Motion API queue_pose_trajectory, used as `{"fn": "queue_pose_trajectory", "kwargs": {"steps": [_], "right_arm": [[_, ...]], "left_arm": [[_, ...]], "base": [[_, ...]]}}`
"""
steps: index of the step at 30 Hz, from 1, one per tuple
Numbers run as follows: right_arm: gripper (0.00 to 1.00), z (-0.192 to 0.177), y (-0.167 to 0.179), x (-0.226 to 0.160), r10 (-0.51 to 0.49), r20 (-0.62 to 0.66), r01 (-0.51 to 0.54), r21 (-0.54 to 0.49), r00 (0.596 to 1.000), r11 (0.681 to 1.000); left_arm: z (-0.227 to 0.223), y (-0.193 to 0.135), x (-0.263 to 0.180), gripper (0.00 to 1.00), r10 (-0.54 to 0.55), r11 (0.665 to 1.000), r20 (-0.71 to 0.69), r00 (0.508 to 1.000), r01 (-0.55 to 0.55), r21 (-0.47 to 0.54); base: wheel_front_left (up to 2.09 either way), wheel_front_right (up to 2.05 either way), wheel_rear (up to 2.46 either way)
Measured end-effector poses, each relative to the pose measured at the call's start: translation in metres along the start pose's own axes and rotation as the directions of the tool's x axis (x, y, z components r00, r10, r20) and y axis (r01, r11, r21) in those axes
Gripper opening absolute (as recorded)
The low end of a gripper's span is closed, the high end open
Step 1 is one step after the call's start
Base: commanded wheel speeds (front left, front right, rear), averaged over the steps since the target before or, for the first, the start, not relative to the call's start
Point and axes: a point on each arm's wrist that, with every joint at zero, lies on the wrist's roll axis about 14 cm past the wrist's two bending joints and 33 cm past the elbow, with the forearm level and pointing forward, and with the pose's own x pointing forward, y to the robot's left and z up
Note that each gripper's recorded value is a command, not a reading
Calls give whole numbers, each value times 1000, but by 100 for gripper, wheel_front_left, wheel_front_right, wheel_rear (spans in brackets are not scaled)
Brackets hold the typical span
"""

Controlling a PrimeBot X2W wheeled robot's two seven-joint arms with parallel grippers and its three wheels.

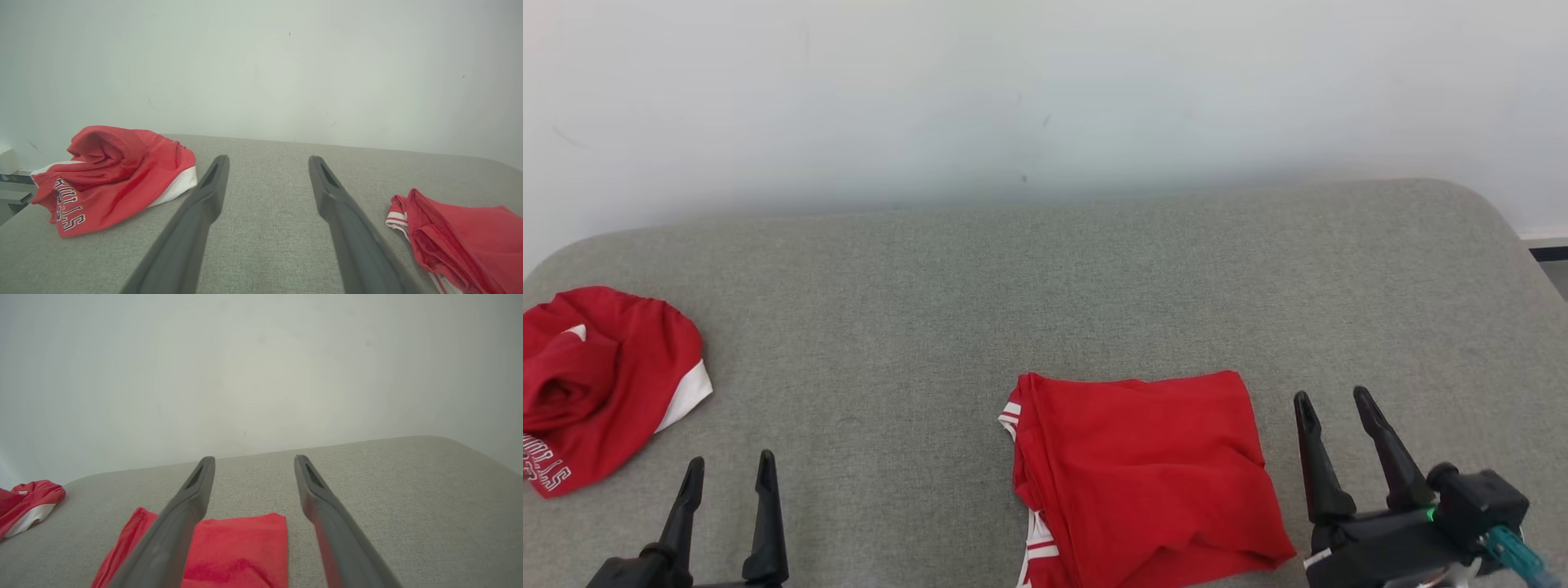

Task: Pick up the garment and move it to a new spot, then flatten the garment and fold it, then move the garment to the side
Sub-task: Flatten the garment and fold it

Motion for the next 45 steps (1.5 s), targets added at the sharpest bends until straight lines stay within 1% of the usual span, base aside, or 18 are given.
{"fn": "queue_pose_trajectory", "kwargs": {"steps": [3,8,18,20,23,25,27,30,35,38,40,42,45], "right_arm": [[100,1,-1,-10,-22,9,22,10,1000,1000],[100,1,1,-20,-30,13,30,-13,999,999],[100,-1,4,-24,-41,13,41,-4,999,999],[100,-3,4,-24,-39,8,39,-5,999,999],[100,-6,5,-23,-37,0,37,-6,999,999],[100,-7,4,-22,-37,-4,37,-6,999,999],[100,-8,4,-20,-36,-8,36,-6,999,999],[100,-9,3,-17,-38,-9,38,-7,999,999],[100,-11,-2,-16,-54,-17,54,-8,998,999],[100,-13,-8,-18,-73,-23,73,-9,997,997],[100,-14,-12,-19,-89,-26,88,-10,996,996],[100,-15,-18,-22,-106,-30,106,-13,994,994],[100,-15,-24,-25,-129,-33,128,-16,991,992]], "left_arm": [[2,0,0,100,0,1000,7,1000,0,1],[3,1,-4,100,7,1000,8,1000,-7,8],[1,4,-10,100,23,1000,-1,1000,-23,17],[-5,-4,-12,100,-3,1000,-20,1000,3,12],[-17,-33,-13,100,-87,996,-57,995,87,-12],[-29,-55,-16,100,-154,988,-91,984,151,-37],[-41,-78,-21,100,-221,975,-127,967,214,-66],[-61,-111,-32,100,-319,947,-189,929,303,-109],[-93,-161,-53,100,-470,882,-283,836,435,-182],[-109,-181,-64,100,-531,847,-331,780,487,-212],[-115,-192,-68,100,-562,827,-347,751,510,-236],[-121,-198,-70,100,-582,813,-362,728,526,-249],[-132,-203,-73,100,-597,802,-395,699,536,-265]], "base": [[0,0,0],[0,0,0],[0,0,0],[0,0,0],[0,0,0],[0,0,0],[0,0,0],[0,0,0],[0,0,0],[0,0,0],[0,0,0],[0,0,0],[0,0,0]]}}
